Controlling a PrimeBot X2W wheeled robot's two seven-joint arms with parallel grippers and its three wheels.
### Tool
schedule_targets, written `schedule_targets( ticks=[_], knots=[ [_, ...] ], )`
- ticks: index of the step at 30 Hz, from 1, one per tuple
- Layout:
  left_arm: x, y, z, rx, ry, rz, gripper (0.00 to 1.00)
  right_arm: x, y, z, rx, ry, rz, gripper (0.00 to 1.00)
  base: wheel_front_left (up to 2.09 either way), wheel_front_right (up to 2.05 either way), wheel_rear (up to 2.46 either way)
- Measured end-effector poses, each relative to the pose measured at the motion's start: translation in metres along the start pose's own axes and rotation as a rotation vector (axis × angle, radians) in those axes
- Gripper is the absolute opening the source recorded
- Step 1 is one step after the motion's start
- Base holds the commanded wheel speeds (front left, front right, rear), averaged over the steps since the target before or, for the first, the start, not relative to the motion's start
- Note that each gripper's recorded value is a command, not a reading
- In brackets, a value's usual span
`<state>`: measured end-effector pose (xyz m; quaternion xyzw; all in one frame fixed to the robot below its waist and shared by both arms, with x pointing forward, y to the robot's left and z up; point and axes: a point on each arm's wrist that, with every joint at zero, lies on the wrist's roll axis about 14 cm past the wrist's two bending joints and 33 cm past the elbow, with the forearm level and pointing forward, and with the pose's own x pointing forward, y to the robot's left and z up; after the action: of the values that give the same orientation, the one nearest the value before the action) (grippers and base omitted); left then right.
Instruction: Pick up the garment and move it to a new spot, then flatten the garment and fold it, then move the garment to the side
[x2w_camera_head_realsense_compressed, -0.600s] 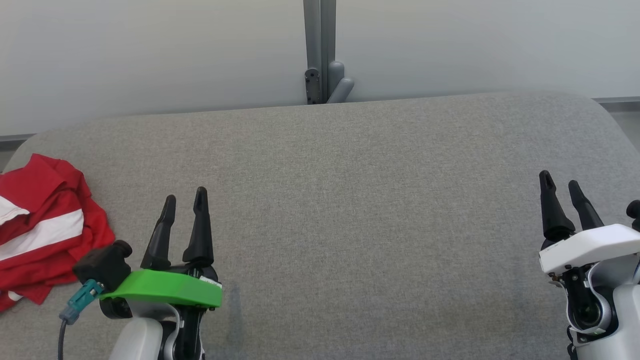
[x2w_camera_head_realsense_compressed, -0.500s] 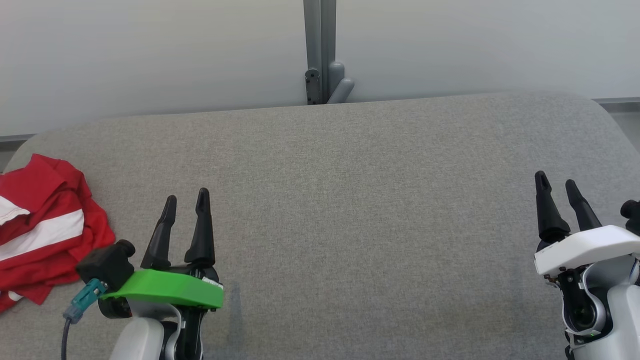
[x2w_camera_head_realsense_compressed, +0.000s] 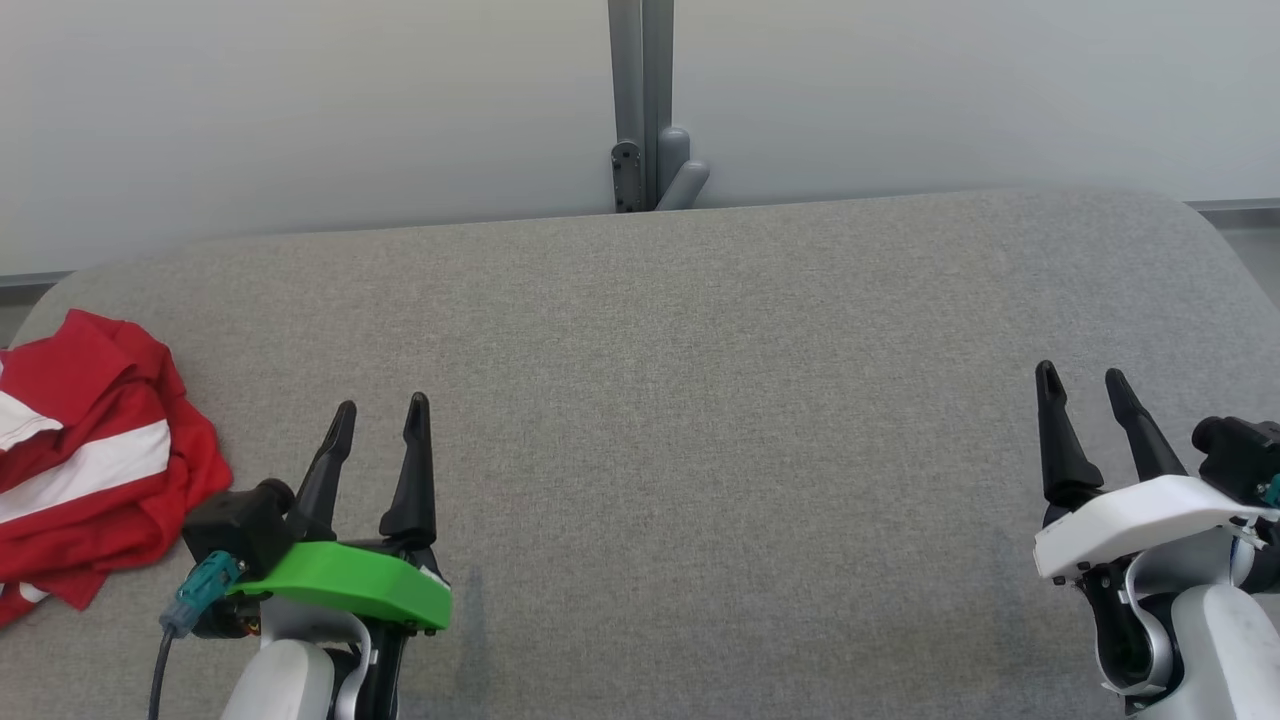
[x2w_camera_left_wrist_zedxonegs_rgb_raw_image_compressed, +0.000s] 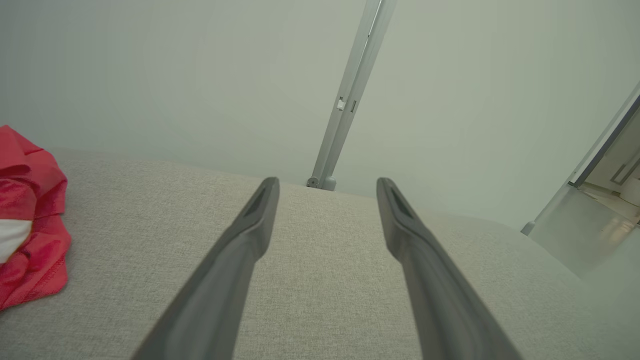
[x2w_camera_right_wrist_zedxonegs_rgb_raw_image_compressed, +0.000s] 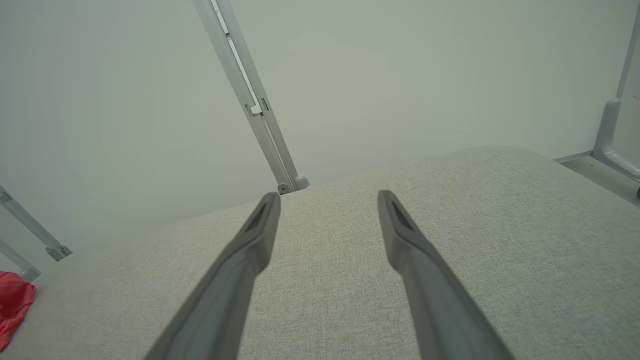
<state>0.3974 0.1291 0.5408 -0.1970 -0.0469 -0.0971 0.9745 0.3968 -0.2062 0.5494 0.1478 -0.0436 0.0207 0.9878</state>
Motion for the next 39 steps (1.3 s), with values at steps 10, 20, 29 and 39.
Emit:
schedule_targets(
  ticks=[10, 20, 29, 39],
  knots=[
    [-0.003, 0.007, -0.003, 0.103, 0.022, 0.017, 1.0, -0.004, 0.006, -0.009, -0.056, 0.002, 0.018, 1.0, 0.0, 0.0, 0.0],
    [-0.006, 0.013, -0.006, 0.175, 0.036, 0.025, 1.0, -0.008, 0.009, -0.015, -0.086, -0.004, 0.021, 1.0, 0.0, 0.0, 0.0],
    [-0.008, 0.016, -0.004, 0.235, 0.037, 0.035, 1.0, -0.011, 0.012, -0.019, -0.099, -0.003, 0.027, 1.0, 0.0, 0.0, 0.0],
    [-0.009, 0.019, -0.003, 0.272, 0.04, 0.039, 1.0, -0.013, 0.017, -0.019, -0.122, -0.016, 0.04, 1.0, 0.0, 0.0, 0.0]
  ],
)
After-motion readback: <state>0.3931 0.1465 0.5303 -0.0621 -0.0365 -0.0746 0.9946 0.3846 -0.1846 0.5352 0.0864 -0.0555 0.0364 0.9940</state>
